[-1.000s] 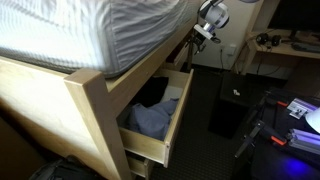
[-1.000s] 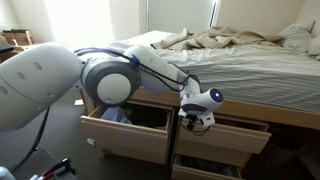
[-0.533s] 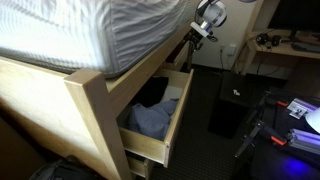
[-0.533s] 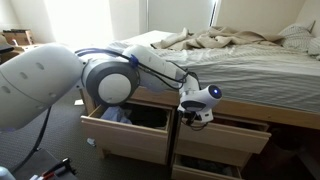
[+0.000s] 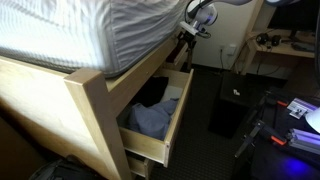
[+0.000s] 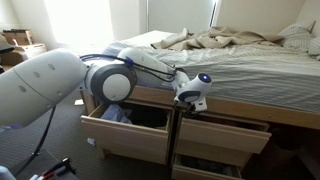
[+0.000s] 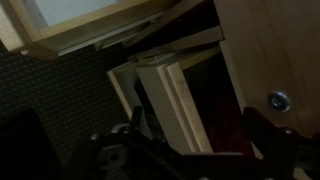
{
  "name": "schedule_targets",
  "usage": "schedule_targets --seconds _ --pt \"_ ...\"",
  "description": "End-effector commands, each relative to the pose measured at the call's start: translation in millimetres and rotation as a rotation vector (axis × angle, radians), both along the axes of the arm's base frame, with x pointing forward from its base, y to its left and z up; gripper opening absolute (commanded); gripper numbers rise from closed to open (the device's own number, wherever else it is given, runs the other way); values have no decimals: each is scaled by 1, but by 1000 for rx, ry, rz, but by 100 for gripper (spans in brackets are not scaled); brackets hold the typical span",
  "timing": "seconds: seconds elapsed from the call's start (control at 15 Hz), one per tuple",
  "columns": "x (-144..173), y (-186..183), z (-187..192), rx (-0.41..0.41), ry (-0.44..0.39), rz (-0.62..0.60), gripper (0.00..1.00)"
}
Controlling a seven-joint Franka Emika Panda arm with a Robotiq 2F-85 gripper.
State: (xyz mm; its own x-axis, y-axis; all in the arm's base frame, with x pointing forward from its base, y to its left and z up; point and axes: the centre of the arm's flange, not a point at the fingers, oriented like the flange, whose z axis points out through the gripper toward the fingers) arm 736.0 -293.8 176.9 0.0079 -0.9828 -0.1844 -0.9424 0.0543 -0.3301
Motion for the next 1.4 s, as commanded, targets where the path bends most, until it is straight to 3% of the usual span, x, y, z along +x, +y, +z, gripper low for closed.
schedule_targets --seconds 0.0,0.6,0.73,0.93,1.07,1.2,1.33 --pt "6 -1 -4 -10 20 -27 100" --pt "26 -5 -10 31 162 -76 100" --pt "5 6 -6 16 148 -76 100" --pt "6 7 -8 33 156 -67 100" --pt "-65 -28 -7 -135 198 -28 100" --pt "-84 -61 -8 -262 183 -67 100" --pt "-111 -94 -6 -368 98 -123 100"
